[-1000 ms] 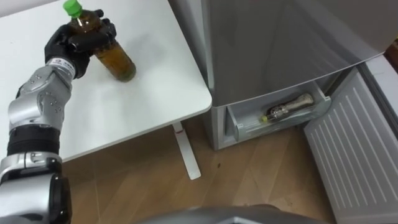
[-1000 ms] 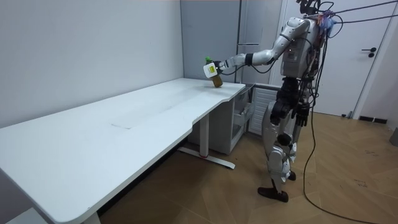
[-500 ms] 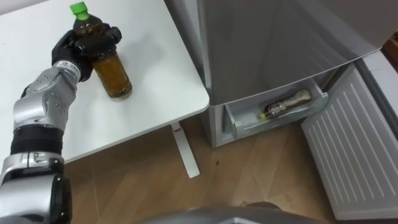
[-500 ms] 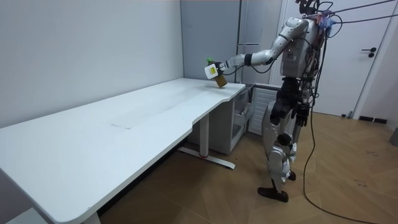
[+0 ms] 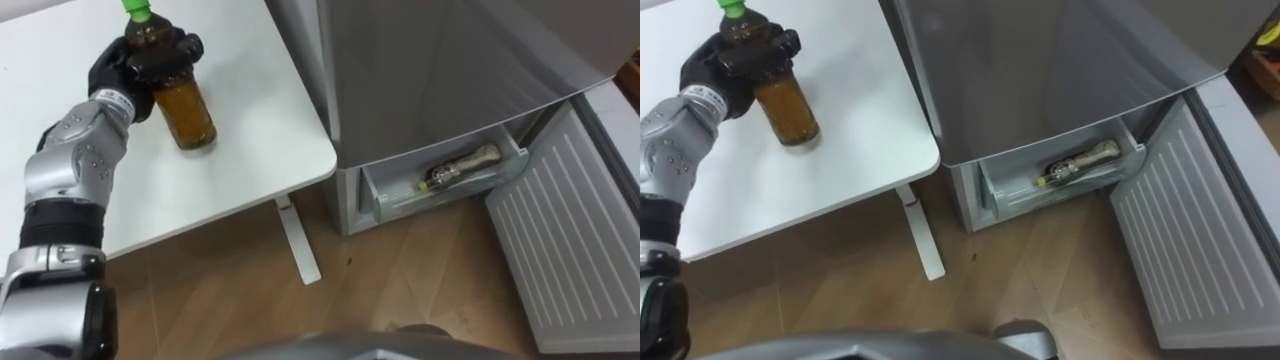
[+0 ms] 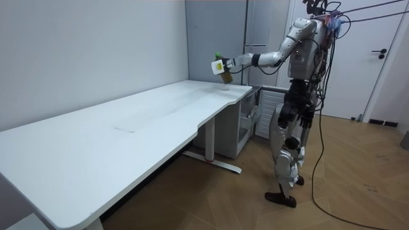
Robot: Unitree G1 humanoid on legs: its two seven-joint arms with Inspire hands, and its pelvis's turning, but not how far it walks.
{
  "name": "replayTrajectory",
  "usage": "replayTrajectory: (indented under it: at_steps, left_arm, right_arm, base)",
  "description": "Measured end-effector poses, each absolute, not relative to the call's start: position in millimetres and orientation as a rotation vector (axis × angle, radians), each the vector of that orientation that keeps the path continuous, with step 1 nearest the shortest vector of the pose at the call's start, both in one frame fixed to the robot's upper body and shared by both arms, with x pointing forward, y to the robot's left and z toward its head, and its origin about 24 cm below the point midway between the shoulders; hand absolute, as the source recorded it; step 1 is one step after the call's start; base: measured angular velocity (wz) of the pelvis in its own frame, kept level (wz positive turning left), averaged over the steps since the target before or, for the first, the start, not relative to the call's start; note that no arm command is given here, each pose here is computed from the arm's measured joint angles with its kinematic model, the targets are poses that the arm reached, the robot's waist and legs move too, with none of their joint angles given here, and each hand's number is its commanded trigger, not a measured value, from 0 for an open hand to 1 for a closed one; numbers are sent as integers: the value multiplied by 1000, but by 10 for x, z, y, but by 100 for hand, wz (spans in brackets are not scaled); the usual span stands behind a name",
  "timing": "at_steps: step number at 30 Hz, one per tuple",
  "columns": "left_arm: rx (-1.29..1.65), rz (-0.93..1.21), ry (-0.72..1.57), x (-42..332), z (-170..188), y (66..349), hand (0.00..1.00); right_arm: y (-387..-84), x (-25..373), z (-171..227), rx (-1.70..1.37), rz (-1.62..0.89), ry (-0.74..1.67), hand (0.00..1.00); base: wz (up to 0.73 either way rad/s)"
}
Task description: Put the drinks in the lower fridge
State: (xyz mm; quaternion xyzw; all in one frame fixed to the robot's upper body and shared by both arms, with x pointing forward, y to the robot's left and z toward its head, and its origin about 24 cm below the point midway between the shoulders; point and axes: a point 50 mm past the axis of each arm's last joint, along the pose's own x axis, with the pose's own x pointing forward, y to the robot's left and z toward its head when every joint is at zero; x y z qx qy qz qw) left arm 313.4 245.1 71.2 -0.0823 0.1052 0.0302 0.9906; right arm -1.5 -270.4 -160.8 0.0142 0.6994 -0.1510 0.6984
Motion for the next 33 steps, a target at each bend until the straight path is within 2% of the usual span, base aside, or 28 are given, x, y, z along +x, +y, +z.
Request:
replayTrajectory:
  at_steps: [6,14,24,33]
  left_arm:
    - [-122,-53,51,2934,1016,2267,100]
    - [-148,-95,57,2707,937,2195,100]
    - [-322,-213,-57,2346,1095,1914,100]
    - [-486,-274,-36,2276,1003,1789,100]
  right_arm:
    - [-2693,37,-1615,-2,-326,1555,0]
    - [-2680,62,-1619,-6,-320,1553,0]
    - [-2625,29,-1641,-54,-279,1591,0]
    - [-2569,82,-1657,-119,-208,1597,0]
  base:
    - [14]
    - [13]
    - [17]
    - [16]
